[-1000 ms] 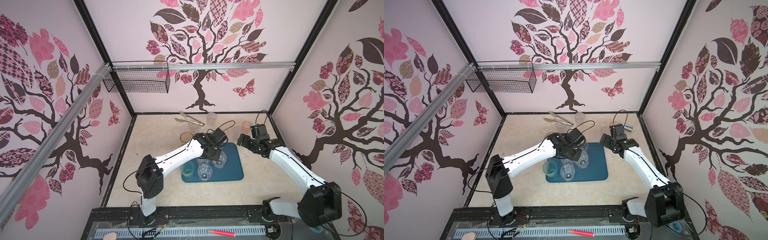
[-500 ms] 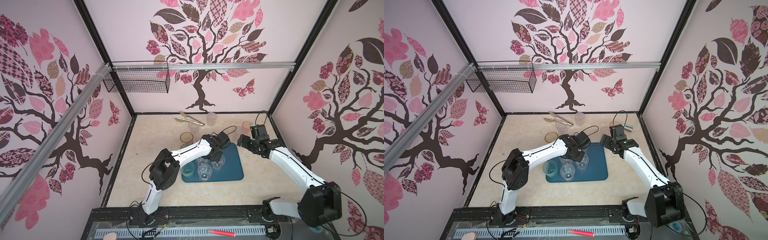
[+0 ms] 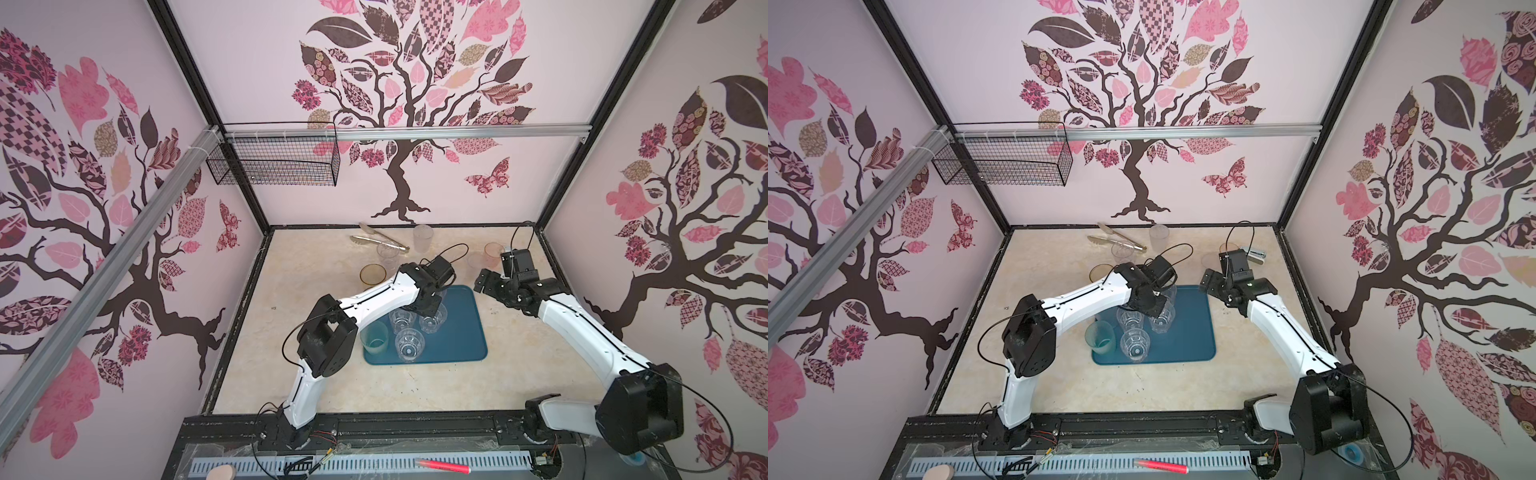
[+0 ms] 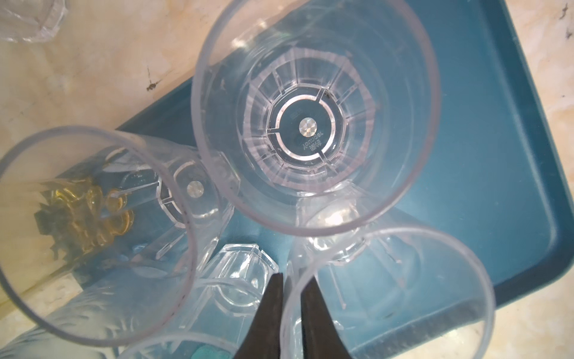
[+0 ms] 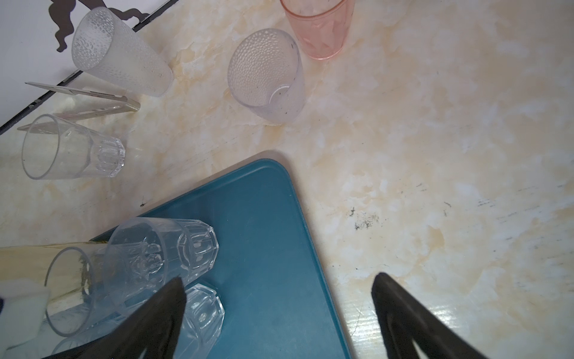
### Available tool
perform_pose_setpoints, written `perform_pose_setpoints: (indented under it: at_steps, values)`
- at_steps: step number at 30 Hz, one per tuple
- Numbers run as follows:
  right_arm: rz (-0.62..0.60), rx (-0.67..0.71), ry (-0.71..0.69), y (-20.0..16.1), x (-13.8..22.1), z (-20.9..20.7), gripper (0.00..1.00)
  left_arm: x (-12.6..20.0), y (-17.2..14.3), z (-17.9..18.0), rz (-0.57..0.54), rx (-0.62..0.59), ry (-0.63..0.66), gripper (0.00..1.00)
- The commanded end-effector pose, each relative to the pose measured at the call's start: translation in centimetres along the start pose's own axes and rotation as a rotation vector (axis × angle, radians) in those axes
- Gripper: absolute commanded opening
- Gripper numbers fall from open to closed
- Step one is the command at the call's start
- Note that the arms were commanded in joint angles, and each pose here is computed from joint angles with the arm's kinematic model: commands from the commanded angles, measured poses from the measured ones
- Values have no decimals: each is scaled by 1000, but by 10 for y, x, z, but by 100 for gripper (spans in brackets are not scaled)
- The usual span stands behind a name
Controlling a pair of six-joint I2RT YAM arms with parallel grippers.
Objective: Place the glasses into the tray
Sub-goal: Place the glass on the tray, then pick up the glass from the top-center of the table.
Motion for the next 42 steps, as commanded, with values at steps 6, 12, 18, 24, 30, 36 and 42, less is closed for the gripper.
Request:
perform_pose_setpoints:
  at_steps: [6, 12, 18, 24, 30, 36, 42]
  values:
    - [-20, 0, 25, 3, 8, 2, 96, 29, 20, -7, -86, -27, -33, 22]
    - [-11, 4, 21, 6, 5, 6, 95, 74, 23, -14, -181, -42, -65, 28]
    - [-2, 1, 23, 7, 4, 9, 95, 121, 22, -11, -287, -49, -84, 31]
    - [22, 27, 45, 5, 0, 24, 95, 158, 19, 20, -370, 0, -62, 34]
    - [41, 77, 93, 1, -5, 63, 95, 183, -3, 84, -423, 132, 26, 37]
    - [8, 52, 158, 20, -17, 100, 95, 187, -46, 167, -424, 349, 144, 39]
    - [-4, 41, 183, 40, -46, 135, 94, 181, -94, 233, -443, 609, 209, 40]
Point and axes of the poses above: each gripper's point midway between its finger pads, its own x axis back along the fingers, its own z axis along the line the jaws close on, y = z × x, the point moved 7 cm from there along x, back along the fingers, and after that the axes turned 12 degrees about -x, right-handed, at the moved point
